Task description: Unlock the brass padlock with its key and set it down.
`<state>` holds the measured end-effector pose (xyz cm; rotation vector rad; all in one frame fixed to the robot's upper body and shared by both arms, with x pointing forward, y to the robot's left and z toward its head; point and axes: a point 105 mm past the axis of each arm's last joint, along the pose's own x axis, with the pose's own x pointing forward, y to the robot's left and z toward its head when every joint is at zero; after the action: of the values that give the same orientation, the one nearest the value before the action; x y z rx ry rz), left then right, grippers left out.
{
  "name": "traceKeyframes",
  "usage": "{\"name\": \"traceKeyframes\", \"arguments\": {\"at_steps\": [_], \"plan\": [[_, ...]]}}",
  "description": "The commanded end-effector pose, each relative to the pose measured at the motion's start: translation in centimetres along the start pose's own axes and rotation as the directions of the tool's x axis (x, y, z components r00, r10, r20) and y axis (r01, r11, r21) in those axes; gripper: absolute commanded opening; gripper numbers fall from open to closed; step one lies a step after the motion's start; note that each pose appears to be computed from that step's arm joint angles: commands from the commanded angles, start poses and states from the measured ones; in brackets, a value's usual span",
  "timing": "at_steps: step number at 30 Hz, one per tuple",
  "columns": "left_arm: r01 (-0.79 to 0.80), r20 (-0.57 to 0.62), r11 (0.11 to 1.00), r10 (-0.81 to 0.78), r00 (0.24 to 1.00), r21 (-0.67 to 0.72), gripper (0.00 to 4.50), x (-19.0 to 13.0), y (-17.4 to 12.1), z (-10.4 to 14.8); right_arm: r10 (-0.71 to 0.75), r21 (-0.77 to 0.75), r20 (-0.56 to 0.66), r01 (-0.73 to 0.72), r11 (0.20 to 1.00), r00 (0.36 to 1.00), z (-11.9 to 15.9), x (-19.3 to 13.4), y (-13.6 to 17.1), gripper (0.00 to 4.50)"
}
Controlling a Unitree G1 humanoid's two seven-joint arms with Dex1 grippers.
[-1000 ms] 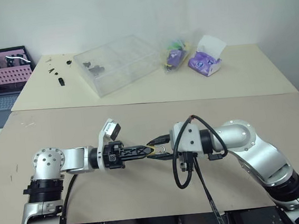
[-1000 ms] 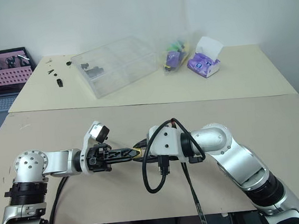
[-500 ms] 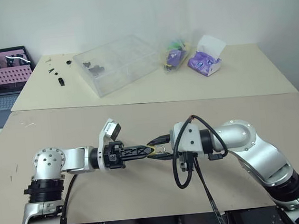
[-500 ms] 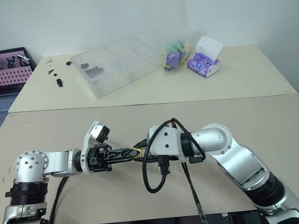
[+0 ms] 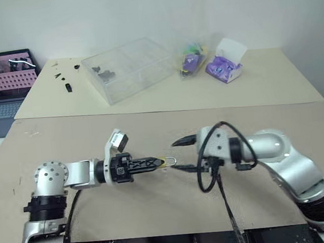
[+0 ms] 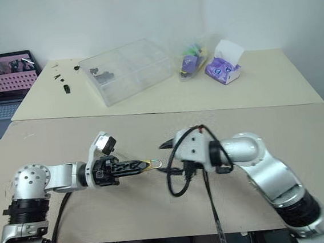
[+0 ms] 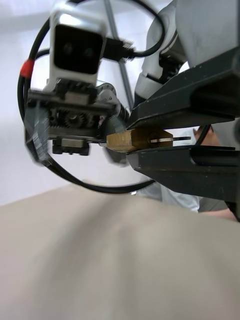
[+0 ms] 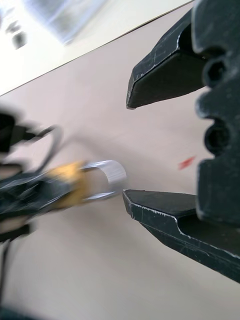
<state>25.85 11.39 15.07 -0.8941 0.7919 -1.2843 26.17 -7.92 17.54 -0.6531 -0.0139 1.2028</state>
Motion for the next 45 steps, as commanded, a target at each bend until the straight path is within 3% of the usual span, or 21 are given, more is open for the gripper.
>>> {"name": "traceKeyframes", "arguments": {"at_steps": [1,21,23,24,25,31,45], "plan": [[0.02,0.039,0.998,-0.023,0.999,0.06,0.04,-0.9,-1.2,1.2,-0.053,-0.017,0.022,0.054,0.998,0.998,0.7,-0.9,-0.3,3.09],[0.018,0.026,0.997,-0.02,0.999,0.076,0.04,-1.0,-1.3,1.1,-0.04,-0.011,0.083,0.041,0.999,0.996,2.7,0.6,1.2,3.09],[0.013,0.022,0.997,-0.015,1.0,0.079,0.04,-1.0,-1.3,1.0,-0.035,-0.018,0.085,0.037,0.999,0.996,2.8,0.7,1.2,2.59],[0.013,0.022,0.997,-0.015,1.0,0.078,0.04,-1.0,-1.3,1.0,-0.034,-0.019,0.085,0.036,0.999,0.996,2.8,0.7,1.2,2.58],[0.011,0.02,0.997,-0.013,1.0,0.079,0.04,-1.0,-1.3,1.0,-0.032,-0.023,0.086,0.035,0.999,0.996,2.9,0.7,1.1,1.88],[0.013,0.017,0.997,-0.014,1.0,0.081,0.04,-0.6,-1.3,1.2,-0.014,-0.042,0.104,0.019,0.999,0.994,3.4,0.8,1.1,0.06],[0.011,0.016,0.996,-0.013,1.0,0.092,0.04,0.3,-1.4,1.9,0.039,-0.066,0.129,-0.031,0.997,0.991,4.1,2.3,1.3,0.06]]}}
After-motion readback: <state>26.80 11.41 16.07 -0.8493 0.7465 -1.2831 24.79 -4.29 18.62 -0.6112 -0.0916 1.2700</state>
